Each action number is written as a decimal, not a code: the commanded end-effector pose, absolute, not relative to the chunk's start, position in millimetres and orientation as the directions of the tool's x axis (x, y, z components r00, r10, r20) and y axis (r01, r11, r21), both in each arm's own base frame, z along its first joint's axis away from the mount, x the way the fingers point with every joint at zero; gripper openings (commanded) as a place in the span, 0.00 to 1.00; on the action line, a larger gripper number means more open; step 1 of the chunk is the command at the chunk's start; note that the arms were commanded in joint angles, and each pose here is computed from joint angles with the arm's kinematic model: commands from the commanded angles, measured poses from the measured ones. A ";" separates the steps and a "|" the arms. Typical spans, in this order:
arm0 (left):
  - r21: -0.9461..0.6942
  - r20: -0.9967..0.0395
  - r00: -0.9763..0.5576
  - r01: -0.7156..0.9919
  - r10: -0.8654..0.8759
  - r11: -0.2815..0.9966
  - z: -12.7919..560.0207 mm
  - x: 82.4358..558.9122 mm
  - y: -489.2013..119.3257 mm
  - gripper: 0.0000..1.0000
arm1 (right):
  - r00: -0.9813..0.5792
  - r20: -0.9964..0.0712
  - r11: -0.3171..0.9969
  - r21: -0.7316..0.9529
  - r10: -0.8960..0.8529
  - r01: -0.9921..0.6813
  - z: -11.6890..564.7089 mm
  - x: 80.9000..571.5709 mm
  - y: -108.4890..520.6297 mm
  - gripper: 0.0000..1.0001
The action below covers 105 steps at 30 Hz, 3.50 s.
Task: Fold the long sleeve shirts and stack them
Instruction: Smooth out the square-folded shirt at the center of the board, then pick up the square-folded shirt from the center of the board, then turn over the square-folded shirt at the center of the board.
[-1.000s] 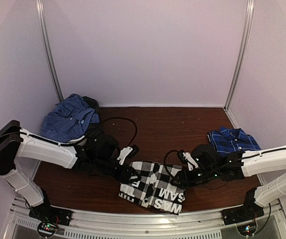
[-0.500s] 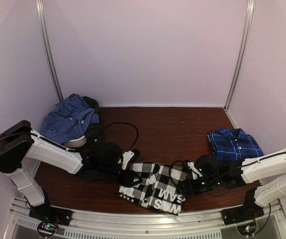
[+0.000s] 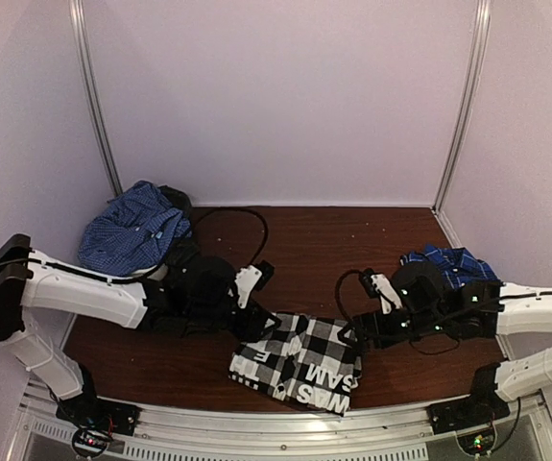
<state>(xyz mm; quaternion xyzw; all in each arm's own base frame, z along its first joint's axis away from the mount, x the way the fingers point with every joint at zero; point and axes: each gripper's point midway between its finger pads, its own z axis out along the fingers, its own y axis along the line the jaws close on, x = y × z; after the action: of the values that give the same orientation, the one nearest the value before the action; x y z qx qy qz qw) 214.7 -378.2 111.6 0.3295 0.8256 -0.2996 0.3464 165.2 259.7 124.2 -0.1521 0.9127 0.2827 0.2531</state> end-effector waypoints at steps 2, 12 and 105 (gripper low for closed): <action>-0.245 -0.821 -0.468 0.806 0.326 0.539 126.8 171.4 -403.2 0.59 | -0.791 -0.569 0.824 0.322 -0.225 -0.466 130.9 197.9 263.8 0.95; -0.170 -0.786 -0.442 0.827 0.432 0.536 69.4 114.4 -420.9 0.59 | -0.793 -0.483 0.761 0.332 -0.370 -0.557 105.4 255.9 290.8 0.99; -0.108 -0.872 -0.475 0.417 0.116 0.903 223.3 241.5 -294.2 0.98 | -0.874 -0.438 0.849 -0.525 -0.213 0.056 185.2 321.3 84.3 0.02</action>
<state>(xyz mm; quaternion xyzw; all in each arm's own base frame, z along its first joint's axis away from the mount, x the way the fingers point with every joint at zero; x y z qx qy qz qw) 236.5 -296.0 225.9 0.1696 0.8380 -0.1658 0.4915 325.5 82.8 192.5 -0.0464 0.9484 -0.2000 0.2416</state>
